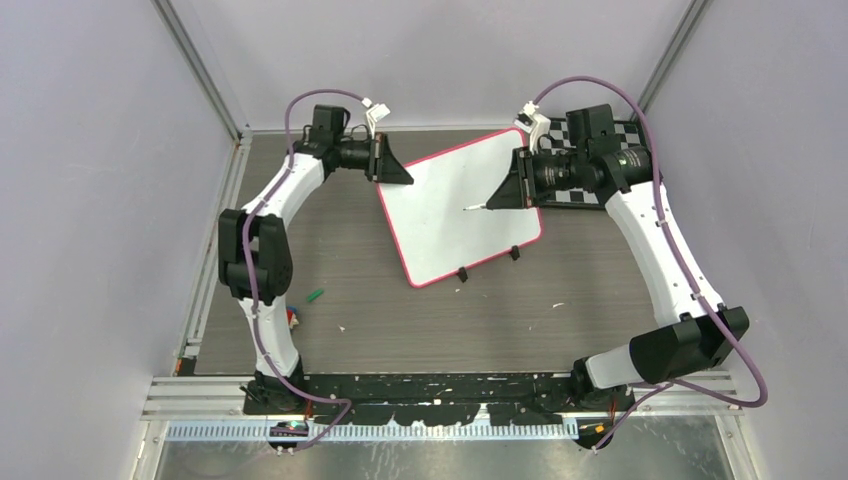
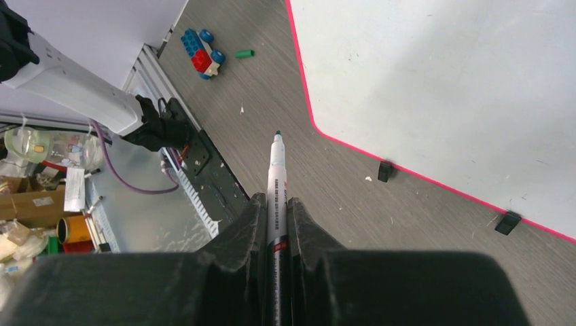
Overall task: Write a sentence on the whiteboard
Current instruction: Move the whiteboard to the center of the board.
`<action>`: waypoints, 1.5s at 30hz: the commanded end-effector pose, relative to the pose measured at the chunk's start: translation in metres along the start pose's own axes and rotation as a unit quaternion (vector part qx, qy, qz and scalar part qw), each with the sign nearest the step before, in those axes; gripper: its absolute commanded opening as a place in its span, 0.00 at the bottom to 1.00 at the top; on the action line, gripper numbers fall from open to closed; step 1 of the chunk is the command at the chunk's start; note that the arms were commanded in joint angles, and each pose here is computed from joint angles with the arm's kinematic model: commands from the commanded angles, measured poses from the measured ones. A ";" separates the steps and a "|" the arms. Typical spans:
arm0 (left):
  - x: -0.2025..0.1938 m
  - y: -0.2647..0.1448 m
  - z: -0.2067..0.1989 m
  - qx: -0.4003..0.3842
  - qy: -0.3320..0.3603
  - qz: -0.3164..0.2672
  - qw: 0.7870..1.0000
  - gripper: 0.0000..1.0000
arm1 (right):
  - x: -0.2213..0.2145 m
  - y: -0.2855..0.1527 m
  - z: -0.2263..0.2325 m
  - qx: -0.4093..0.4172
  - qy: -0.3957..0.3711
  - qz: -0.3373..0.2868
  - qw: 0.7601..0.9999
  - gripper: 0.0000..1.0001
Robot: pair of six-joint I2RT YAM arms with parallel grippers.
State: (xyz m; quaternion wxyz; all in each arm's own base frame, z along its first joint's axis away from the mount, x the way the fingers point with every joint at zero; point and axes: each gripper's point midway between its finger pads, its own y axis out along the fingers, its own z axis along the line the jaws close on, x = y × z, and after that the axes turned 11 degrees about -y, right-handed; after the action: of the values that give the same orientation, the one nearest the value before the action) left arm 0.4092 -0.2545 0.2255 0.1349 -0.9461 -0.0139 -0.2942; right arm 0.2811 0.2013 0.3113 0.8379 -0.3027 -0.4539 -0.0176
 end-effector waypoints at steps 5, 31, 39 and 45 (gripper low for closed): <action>-0.040 0.028 -0.037 -0.043 -0.010 0.074 0.996 0.00 | -0.015 -0.014 0.013 0.005 -0.023 0.006 1.000 0.00; -0.033 0.004 -0.083 0.038 0.040 0.051 0.997 0.65 | -0.031 -0.020 0.020 -0.011 -0.023 -0.008 1.000 0.00; -0.035 -0.045 -0.079 0.065 0.021 -0.005 0.998 0.77 | -0.024 -0.014 0.020 -0.025 -0.022 -0.019 0.999 0.00; -0.059 -0.069 -0.056 0.079 -0.003 -0.031 0.996 0.77 | -0.009 0.020 0.020 -0.048 -0.060 -0.022 0.997 0.00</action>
State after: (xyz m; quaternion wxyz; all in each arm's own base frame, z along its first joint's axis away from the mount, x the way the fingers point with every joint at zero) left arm 0.3264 -0.2066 0.2587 0.2091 -0.9325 -0.0591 -0.2884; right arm 0.2461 0.2059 0.2952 0.8190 -0.3269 -0.4712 -0.0169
